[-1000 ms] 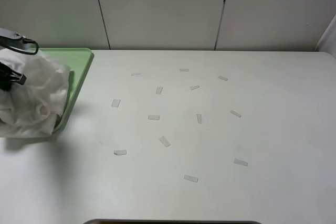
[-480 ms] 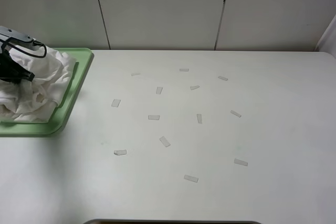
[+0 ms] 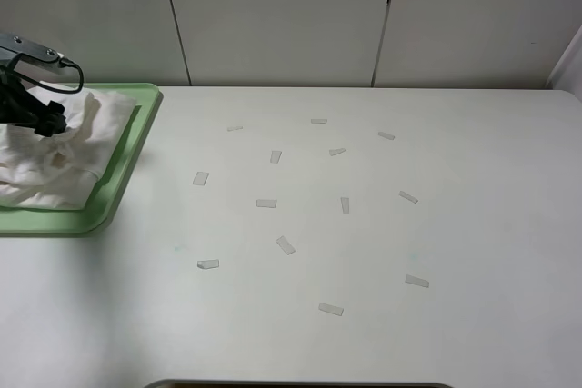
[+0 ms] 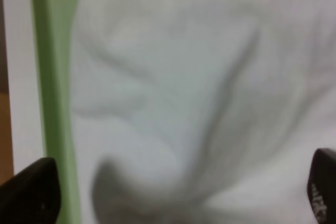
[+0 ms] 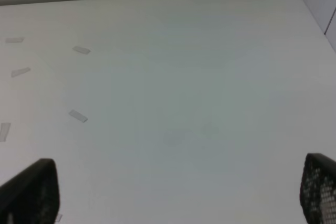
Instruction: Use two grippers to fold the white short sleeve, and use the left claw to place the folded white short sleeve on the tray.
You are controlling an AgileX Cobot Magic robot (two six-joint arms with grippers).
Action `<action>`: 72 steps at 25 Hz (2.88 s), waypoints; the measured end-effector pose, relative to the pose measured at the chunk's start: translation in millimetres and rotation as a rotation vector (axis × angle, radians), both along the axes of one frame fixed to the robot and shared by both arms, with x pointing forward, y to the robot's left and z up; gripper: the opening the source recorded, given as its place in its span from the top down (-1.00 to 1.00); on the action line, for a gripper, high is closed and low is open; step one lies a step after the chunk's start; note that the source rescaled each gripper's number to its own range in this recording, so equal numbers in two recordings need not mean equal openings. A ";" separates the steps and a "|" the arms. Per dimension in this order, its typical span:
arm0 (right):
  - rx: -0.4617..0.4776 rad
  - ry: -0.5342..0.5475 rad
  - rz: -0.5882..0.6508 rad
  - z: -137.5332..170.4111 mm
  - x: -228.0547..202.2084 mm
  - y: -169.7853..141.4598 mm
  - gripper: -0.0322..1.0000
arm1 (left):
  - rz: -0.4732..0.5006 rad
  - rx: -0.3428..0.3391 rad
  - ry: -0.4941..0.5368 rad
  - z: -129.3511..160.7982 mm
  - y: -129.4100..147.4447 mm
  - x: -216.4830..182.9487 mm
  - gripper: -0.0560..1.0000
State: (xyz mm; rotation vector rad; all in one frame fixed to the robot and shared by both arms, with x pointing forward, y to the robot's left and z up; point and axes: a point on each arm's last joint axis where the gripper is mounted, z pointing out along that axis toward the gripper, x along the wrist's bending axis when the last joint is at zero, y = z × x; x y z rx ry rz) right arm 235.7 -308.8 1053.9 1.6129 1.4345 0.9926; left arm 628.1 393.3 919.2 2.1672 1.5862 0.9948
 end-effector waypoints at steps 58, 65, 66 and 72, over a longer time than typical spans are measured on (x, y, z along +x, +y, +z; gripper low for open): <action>0.000 0.000 0.000 0.0 0.0 0.0 -1.00 | 0.040 -0.343 -0.232 253.5 -96.1 -333.8 -0.91; 0.000 0.000 0.000 0.0 0.0 0.0 -1.00 | -0.019 -0.325 -0.316 209.3 -103.3 -383.9 -0.91; 0.000 0.000 0.000 0.0 0.0 0.0 -1.00 | -0.030 -0.321 -0.324 204.7 -104.1 -387.8 -0.91; 0.000 0.000 0.000 0.0 0.0 0.0 -1.00 | -0.037 -0.325 -0.304 177.0 -105.3 -393.0 -0.91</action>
